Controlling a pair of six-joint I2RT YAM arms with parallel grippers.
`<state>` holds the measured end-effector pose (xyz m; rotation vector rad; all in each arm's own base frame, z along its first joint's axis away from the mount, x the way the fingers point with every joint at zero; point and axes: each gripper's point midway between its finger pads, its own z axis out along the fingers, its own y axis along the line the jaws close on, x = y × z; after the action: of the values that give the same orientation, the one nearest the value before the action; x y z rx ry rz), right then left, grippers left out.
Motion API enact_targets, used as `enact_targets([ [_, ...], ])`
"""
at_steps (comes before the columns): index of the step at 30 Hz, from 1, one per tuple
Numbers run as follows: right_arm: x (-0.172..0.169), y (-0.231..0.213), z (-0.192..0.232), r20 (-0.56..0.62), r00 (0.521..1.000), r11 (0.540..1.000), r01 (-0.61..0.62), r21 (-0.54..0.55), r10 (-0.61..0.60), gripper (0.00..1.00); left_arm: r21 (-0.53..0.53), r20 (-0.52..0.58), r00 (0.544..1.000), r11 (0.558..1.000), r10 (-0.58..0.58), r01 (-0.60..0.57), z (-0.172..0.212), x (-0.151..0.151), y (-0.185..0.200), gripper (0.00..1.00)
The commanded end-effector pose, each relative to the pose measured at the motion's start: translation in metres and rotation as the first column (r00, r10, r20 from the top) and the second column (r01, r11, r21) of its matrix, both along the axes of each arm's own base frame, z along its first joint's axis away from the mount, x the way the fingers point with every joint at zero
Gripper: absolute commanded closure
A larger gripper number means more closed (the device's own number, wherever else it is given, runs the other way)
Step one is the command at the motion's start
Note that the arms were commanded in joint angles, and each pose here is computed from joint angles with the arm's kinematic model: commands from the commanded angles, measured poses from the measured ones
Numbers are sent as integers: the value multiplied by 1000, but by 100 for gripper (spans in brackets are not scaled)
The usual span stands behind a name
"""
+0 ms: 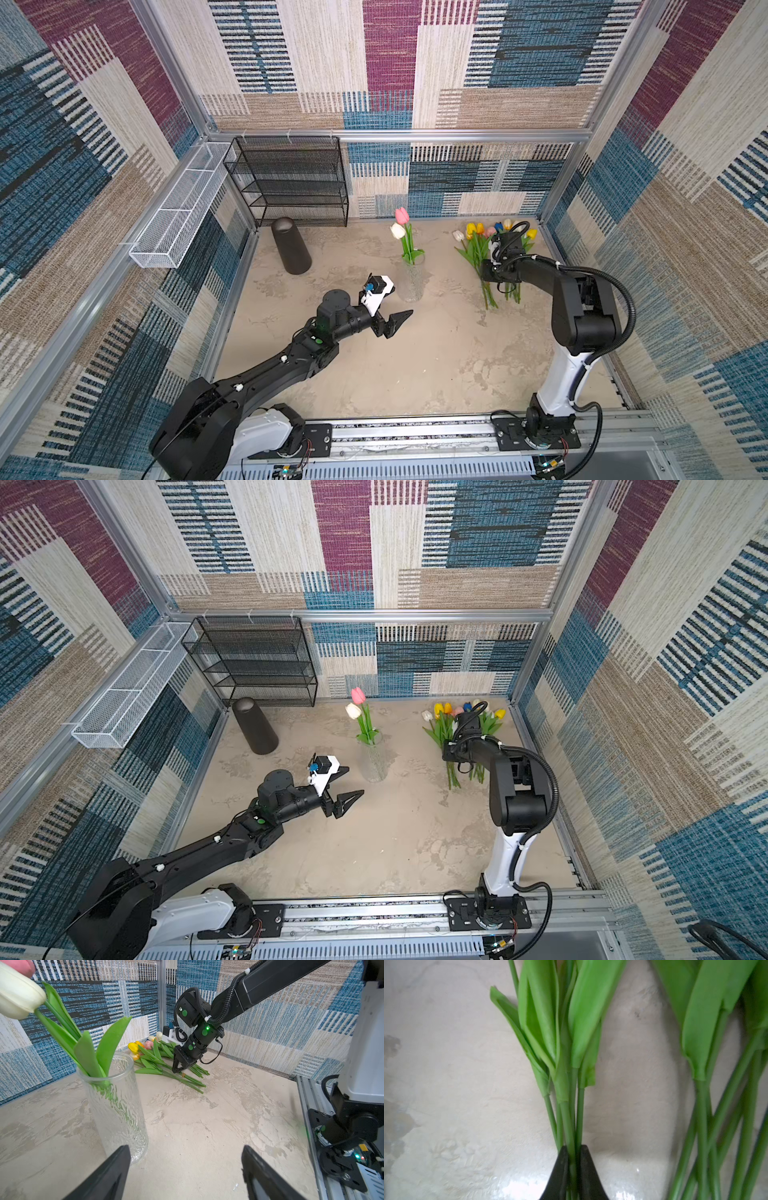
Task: Arrange the flowers into the vase
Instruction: 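Close the right gripper on the yellow tulip stems and lift them, then raise the held yellow and orange tulips with the right gripper over the vase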
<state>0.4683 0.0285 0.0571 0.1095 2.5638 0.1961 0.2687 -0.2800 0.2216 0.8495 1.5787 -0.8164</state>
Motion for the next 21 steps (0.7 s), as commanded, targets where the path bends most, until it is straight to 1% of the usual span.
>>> enact_targets([
  [1,6,3,23,57,998,1000,-13,10,12,93,-6,48,999,1000,-9,9,10,2,-2,13],
  [5,8,3,38,90,996,1000,-9,14,8,95,-9,58,998,1000,-8,8,14,2,-2,13],
  [8,9,5,58,139,990,1000,-13,27,9,97,-7,65,998,1000,-5,5,17,2,-2,13],
  [11,10,11,89,227,974,998,-41,56,27,98,-10,76,997,1000,7,-7,20,3,0,13],
  [13,9,19,113,303,952,994,-77,83,48,100,-13,85,996,1000,16,-15,22,2,2,13],
  [15,4,31,142,400,911,982,-153,109,97,100,-23,97,995,999,27,-25,26,2,5,13],
  [17,-3,42,171,501,855,966,-226,125,135,100,-35,108,993,999,38,-34,29,1,7,13],
  [19,-17,56,205,619,765,940,-318,125,177,100,-44,115,992,998,45,-40,31,0,9,13],
  [20,-23,60,216,655,733,929,-347,126,185,100,-47,114,992,998,48,-43,32,0,10,13],
  [21,-34,68,234,714,671,906,-404,124,202,100,-75,144,988,996,51,-41,42,-1,10,13],
])
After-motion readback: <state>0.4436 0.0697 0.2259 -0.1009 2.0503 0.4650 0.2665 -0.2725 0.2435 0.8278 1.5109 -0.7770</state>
